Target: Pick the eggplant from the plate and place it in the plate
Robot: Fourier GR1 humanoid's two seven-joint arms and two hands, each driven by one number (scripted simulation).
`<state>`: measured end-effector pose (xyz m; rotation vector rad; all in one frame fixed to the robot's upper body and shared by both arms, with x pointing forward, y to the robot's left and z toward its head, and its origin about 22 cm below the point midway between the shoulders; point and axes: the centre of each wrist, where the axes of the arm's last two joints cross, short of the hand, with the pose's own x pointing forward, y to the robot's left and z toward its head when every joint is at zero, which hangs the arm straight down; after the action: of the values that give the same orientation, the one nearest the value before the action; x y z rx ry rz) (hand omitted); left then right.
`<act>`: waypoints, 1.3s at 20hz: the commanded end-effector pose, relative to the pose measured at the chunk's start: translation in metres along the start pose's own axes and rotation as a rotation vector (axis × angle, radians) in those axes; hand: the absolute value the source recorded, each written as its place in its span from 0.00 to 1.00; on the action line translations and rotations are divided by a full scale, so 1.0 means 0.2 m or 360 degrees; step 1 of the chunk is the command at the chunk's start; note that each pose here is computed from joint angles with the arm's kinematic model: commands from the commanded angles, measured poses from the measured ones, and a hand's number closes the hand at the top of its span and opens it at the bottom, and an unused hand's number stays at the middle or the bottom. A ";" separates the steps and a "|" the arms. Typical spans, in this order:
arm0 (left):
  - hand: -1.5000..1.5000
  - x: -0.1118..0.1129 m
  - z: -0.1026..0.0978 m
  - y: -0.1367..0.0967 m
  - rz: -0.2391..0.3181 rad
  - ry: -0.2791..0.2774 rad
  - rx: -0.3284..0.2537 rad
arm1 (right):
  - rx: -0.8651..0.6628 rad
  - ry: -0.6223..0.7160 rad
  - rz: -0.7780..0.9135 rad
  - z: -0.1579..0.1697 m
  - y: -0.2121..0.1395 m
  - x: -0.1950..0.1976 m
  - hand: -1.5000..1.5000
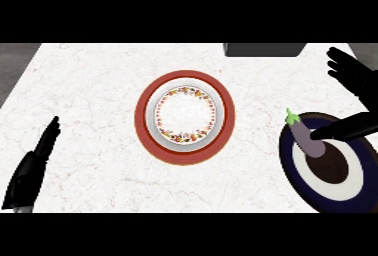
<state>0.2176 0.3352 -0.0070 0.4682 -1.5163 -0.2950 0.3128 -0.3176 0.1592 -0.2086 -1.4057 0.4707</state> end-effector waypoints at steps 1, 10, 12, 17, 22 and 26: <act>0.50 0.03 0.01 0.03 -0.0016 -0.0019 -0.0001 | 0.0192 0.0202 0.0300 0.02 -0.14 0.06 0.00; 0.50 0.06 -0.11 0.04 0.0009 -0.0037 -0.0014 | 0.0430 0.0576 0.0655 -0.25 -0.08 0.15 0.00; 0.50 0.00 -0.02 -0.01 0.0019 -0.0005 -0.0027 | 0.0501 0.0643 0.0709 -0.27 -0.14 0.22 0.00; 0.50 0.03 -0.03 -0.03 -0.0003 -0.0024 -0.0012 | 0.0693 0.0766 0.0778 -0.36 -0.01 0.06 0.00; 0.50 0.01 0.03 -0.01 0.0006 0.0010 -0.0036 | 0.0870 0.0905 0.0987 -0.41 0.03 -0.03 0.00; 0.50 0.03 -0.02 0.02 -0.0012 -0.0026 -0.0020 | 0.0950 0.0918 0.0996 -0.48 -0.03 -0.08 0.00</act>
<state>0.2216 0.3356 -0.0006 0.4591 -1.5244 -0.3132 0.3968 -0.3118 0.1441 -0.2953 -0.6343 1.1629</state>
